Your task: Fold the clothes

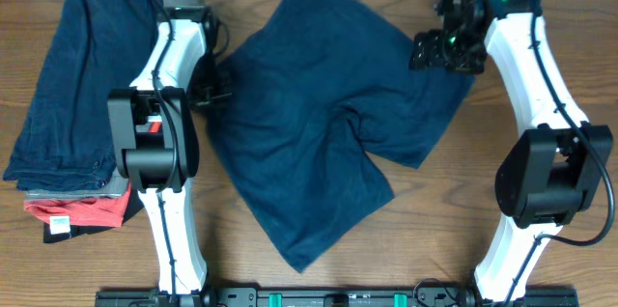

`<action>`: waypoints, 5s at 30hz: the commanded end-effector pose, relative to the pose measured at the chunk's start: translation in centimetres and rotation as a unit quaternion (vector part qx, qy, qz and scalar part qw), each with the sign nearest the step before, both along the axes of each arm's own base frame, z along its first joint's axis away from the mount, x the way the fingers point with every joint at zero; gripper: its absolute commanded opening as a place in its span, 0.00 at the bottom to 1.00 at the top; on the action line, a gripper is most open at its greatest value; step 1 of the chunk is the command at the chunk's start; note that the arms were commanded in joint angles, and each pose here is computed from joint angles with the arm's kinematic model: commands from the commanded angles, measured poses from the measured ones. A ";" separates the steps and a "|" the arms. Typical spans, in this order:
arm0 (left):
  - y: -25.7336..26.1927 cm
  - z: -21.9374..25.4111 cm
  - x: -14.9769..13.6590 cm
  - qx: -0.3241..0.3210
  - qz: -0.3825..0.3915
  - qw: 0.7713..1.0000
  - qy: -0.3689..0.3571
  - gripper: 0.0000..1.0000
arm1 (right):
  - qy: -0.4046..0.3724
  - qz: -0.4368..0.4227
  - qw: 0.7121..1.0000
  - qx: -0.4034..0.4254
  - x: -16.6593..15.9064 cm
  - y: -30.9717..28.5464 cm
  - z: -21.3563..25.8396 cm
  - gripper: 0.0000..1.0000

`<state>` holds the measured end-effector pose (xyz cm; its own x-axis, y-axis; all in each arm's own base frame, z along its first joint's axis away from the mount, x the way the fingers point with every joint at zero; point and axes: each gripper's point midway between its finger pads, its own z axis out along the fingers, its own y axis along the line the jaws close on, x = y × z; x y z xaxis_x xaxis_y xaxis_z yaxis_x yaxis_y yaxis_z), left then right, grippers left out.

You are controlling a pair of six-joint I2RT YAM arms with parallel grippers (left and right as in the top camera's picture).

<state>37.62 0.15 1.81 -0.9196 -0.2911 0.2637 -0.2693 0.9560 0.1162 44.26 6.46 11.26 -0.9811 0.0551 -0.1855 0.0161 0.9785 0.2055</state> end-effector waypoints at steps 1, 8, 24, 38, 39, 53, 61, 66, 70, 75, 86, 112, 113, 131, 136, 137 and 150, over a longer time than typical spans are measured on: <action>0.3 1.3 -1.7 0.010 0.003 0.999 0.030 0.68 | 0.027 -0.028 0.999 -0.010 -1.3 -0.2 -1.8 0.85; 1.2 2.5 -2.4 0.031 -0.004 0.999 0.038 0.80 | 0.046 -0.046 0.998 -0.012 -2.1 -0.9 -3.4 0.88; 1.1 17.8 2.4 0.028 0.010 0.960 -0.277 0.86 | 0.005 -0.091 0.995 -0.050 -0.5 -3.5 -6.1 0.70; 1.2 17.6 3.2 0.031 0.010 0.958 -0.285 0.87 | 0.116 -0.095 0.987 -0.063 -7.0 -3.1 -10.1 0.64; 1.2 17.6 3.2 0.032 0.010 0.958 -0.285 0.86 | 0.116 -0.093 0.987 -0.064 -7.1 -2.9 -10.4 0.63; 1.2 17.5 3.2 0.031 0.010 0.958 -0.285 0.86 | 0.109 -0.096 0.987 -0.071 -8.0 -2.4 -12.9 0.03; 1.1 17.3 3.6 0.031 0.009 0.956 -0.290 0.86 | 0.031 -0.133 0.988 -0.069 -3.9 -5.8 -12.6 0.01; 0.8 16.8 3.7 0.030 0.005 0.958 -0.286 0.86 | -0.016 -0.170 0.982 -0.086 -1.8 -9.1 -12.1 0.01; 0.6 16.5 3.9 0.029 0.003 0.957 -0.288 0.86 | -0.048 -0.178 0.980 -0.077 -0.3 -10.7 -11.6 0.01; -0.4 16.3 4.1 0.025 -0.007 0.957 -0.290 0.86 | -0.108 -0.169 0.977 -0.078 2.4 -11.5 -10.5 0.01; -2.3 12.1 2.7 0.021 -0.045 0.966 -0.254 0.87 | -0.120 -0.170 0.975 -0.074 6.9 -13.7 -11.1 0.01; -4.8 9.1 1.5 -0.065 -0.219 0.947 -0.227 0.88 | -0.086 -0.157 0.983 0.034 8.0 -14.6 1.0 0.99; -5.3 8.9 1.2 -0.082 -0.233 0.943 -0.224 0.88 | -0.084 -0.152 0.984 0.045 7.6 -13.9 2.1 0.99; -8.8 0.4 -2.9 -0.127 -0.025 0.973 -0.189 0.88 | 0.079 -0.154 0.985 0.005 -1.8 -6.1 4.8 0.71; -9.9 0.0 -2.5 -0.090 0.002 0.975 -0.204 0.87 | 0.066 -0.225 0.968 -0.094 -2.9 -7.0 6.1 0.68; -9.9 0.0 -2.5 -0.075 0.008 0.975 -0.208 0.87 | 0.061 -0.231 0.965 -0.111 -3.3 -7.0 6.6 0.68; -11.1 0.2 -1.3 -0.002 0.010 0.965 -0.261 0.60 | 0.011 -0.246 0.955 -0.165 -8.3 -6.0 13.3 0.67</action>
